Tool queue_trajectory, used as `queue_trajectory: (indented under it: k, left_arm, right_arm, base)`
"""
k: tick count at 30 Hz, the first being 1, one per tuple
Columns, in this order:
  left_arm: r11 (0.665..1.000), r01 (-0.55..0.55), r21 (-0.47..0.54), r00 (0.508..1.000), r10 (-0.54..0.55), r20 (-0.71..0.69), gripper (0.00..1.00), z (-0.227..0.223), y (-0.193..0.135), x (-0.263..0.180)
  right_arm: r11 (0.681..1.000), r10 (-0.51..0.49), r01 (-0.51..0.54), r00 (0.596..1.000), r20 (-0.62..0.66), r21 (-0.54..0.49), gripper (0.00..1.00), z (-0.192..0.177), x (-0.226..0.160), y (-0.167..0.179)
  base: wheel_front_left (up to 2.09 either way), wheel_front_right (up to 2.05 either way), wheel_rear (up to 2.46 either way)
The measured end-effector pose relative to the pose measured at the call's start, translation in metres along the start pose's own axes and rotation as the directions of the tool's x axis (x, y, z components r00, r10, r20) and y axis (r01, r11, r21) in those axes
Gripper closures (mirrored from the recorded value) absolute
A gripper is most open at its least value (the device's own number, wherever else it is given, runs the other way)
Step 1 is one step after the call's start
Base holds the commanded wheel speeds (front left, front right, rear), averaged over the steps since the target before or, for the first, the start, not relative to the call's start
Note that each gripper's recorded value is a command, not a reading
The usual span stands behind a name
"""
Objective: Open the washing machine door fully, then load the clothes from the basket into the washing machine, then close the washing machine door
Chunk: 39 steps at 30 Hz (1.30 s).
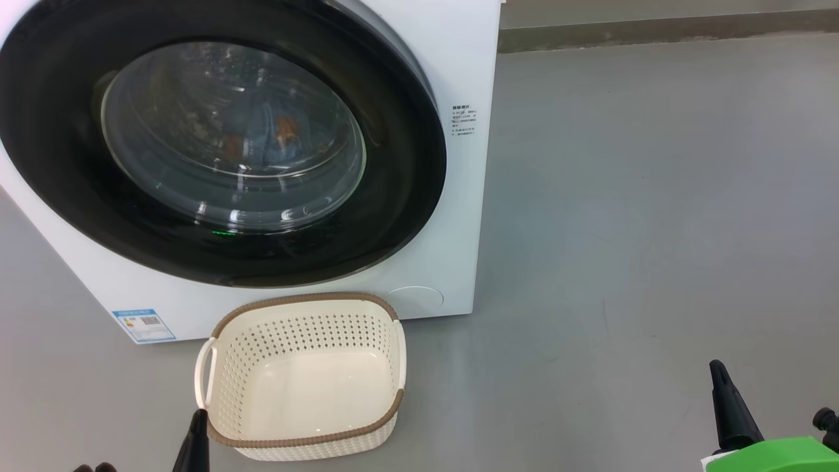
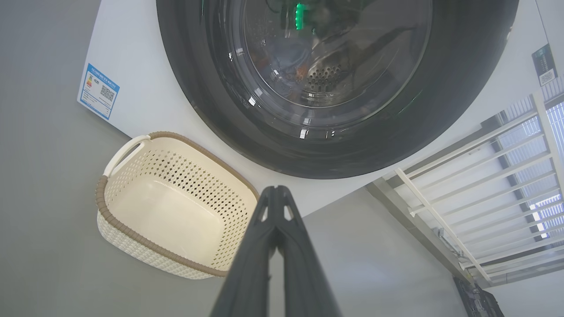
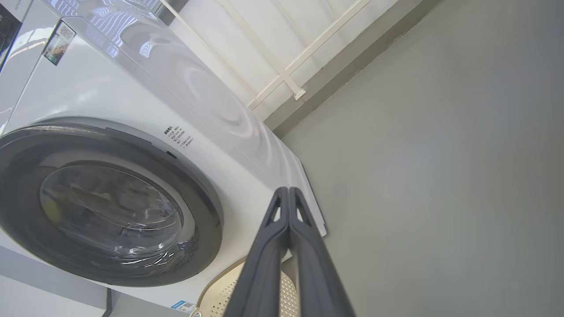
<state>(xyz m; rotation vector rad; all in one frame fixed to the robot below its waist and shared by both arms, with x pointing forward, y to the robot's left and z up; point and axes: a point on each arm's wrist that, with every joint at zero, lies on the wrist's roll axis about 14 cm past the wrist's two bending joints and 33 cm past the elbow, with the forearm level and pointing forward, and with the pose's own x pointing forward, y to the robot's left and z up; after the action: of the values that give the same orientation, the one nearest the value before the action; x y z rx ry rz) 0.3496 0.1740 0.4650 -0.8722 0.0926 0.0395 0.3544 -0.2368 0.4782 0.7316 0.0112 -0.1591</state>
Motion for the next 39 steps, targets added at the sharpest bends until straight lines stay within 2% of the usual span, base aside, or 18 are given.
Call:
queue_trajectory:
  k: [10,21,39]
  left_arm:
    - [0.995,-0.017,-0.100,1.000,0.016,-0.010,1.00,0.000,0.004,0.001]
    - [0.979,-0.022,-0.204,1.000,0.020,-0.010,1.00,0.004,0.004,0.005]
    - [0.926,-0.013,-0.377,1.000,0.009,-0.013,1.00,0.009,0.000,0.013]
  right_arm:
    - [0.993,0.001,0.001,1.000,-0.012,0.115,1.00,-0.002,0.004,0.003]
    - [0.971,0.002,0.006,0.999,-0.033,0.241,1.00,-0.007,0.005,0.005]
    - [0.898,0.016,0.012,0.998,-0.058,0.439,1.00,-0.011,0.008,0.010]
  base:
    - [0.00,0.00,0.00]
    - [0.00,0.00,0.00]
    - [0.00,0.00,0.00]
